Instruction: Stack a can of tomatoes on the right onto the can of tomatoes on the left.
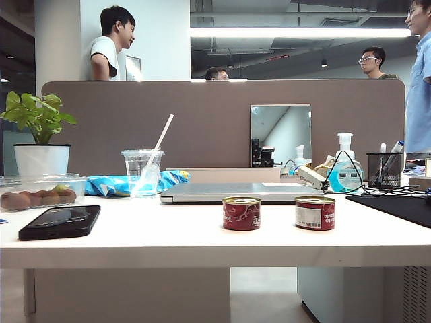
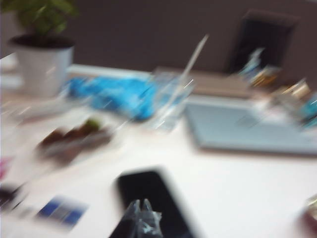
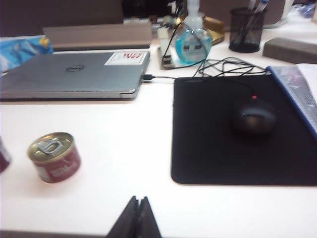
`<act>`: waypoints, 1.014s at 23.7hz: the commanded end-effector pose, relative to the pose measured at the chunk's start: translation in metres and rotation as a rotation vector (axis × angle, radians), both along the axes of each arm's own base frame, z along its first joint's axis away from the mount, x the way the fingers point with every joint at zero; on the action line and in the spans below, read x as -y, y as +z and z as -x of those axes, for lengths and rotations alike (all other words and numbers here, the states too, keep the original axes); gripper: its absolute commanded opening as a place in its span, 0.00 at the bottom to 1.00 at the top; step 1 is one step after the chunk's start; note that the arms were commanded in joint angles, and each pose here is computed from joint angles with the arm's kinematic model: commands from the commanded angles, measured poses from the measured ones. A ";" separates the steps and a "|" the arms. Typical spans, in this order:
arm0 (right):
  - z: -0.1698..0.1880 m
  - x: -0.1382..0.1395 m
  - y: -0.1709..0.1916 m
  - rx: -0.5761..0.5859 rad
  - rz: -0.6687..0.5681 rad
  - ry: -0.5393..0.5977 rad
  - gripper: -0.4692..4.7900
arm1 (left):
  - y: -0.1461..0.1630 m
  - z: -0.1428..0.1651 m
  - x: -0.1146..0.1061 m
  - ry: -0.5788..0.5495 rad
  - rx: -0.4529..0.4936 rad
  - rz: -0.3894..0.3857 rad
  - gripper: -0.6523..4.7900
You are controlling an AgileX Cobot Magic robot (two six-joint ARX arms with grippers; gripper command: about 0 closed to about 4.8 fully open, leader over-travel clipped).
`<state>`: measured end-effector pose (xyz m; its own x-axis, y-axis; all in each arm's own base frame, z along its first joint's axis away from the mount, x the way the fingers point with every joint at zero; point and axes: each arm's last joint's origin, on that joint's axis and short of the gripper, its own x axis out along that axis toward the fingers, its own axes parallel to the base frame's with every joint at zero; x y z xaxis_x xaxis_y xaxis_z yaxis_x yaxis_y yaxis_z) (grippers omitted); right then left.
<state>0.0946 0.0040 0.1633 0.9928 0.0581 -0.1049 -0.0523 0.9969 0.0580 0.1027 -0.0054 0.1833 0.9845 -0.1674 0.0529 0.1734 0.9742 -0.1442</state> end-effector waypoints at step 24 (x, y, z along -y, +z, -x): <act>-0.174 -0.066 0.053 -0.367 0.105 0.487 0.89 | 0.053 -0.043 0.091 -0.848 -0.219 -0.224 0.11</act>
<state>0.2629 0.0669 0.2168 0.7491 0.4638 -0.4730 -0.4930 0.8672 0.0696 0.1457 -0.0964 0.2347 0.5082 -0.8228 -0.2546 0.8354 0.5428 -0.0868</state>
